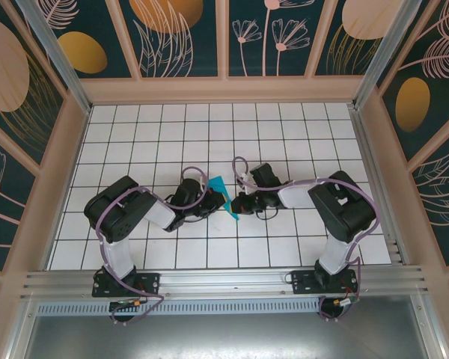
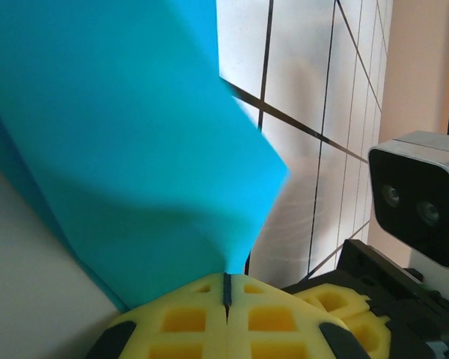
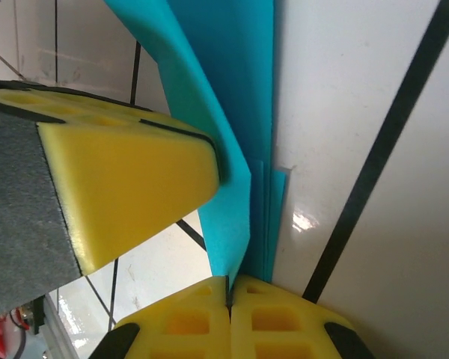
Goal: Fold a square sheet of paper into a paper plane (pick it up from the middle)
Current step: Fold the wing for the fifth time at the center of the table.
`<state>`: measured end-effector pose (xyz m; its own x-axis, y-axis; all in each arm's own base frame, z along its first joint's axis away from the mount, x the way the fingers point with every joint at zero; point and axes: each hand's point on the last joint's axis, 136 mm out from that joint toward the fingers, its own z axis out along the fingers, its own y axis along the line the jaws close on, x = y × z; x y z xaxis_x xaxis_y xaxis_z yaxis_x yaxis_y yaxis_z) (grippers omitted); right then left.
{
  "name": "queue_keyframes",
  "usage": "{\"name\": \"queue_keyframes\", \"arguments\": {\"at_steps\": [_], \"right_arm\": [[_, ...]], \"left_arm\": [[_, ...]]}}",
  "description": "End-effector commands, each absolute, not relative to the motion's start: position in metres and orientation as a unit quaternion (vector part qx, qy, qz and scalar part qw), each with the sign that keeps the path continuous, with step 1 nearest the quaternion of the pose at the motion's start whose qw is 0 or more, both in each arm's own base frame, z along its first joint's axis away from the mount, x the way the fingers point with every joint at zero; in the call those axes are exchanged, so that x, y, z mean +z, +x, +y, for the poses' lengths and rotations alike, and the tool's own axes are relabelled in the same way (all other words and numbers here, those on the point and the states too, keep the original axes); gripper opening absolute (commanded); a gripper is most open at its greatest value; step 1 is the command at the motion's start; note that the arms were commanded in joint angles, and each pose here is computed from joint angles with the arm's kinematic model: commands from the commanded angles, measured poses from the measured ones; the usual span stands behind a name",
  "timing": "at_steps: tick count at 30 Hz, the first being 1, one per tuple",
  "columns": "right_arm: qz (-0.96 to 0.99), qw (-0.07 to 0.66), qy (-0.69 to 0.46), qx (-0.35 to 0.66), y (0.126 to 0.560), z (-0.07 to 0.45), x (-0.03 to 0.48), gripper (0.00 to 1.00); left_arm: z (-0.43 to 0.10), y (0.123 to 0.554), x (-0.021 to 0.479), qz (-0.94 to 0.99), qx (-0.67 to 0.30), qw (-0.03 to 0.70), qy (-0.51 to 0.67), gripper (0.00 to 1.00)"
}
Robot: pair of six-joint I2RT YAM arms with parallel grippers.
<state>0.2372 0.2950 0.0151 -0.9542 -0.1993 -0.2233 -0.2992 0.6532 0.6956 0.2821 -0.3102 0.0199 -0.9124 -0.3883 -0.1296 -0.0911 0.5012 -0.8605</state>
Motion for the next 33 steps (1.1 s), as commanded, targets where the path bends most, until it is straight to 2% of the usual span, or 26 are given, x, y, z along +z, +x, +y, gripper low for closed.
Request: {"name": "queue_keyframes", "arguments": {"at_steps": [1, 6, 9, 13, 17, 22, 29, 33], "right_arm": [[0.949, 0.040, -0.139, 0.281, 0.224, 0.270, -0.036, 0.04], [0.950, 0.044, -0.146, 0.273, 0.224, 0.270, -0.034, 0.06], [0.936, 0.055, -0.144, 0.317, 0.229, 0.279, -0.007, 0.09], [0.917, 0.063, -0.143, 0.367, 0.233, 0.287, 0.028, 0.19], [0.914, 0.063, -0.142, 0.376, 0.232, 0.288, 0.038, 0.22], [0.918, 0.049, -0.136, 0.370, 0.228, 0.285, 0.030, 0.21], [0.917, 0.034, -0.138, 0.373, 0.220, 0.284, 0.022, 0.10], [0.921, 0.023, -0.138, 0.364, 0.217, 0.283, 0.009, 0.07]], "left_arm": [[-0.303, 0.277, -0.004, 0.877, -0.436, 0.142, -0.142, 0.04], [-0.300, 0.276, -0.009, 0.883, -0.424, 0.137, -0.147, 0.03], [-0.298, 0.275, -0.012, 0.887, -0.416, 0.136, -0.148, 0.03], [-0.295, 0.273, -0.015, 0.890, -0.410, 0.135, -0.149, 0.02], [-0.294, 0.272, -0.016, 0.890, -0.410, 0.136, -0.149, 0.02], [-0.294, 0.270, -0.017, 0.888, -0.414, 0.133, -0.152, 0.02], [-0.292, 0.269, -0.018, 0.886, -0.415, 0.132, -0.156, 0.02], [-0.292, 0.268, -0.017, 0.885, -0.417, 0.132, -0.159, 0.02]]}}
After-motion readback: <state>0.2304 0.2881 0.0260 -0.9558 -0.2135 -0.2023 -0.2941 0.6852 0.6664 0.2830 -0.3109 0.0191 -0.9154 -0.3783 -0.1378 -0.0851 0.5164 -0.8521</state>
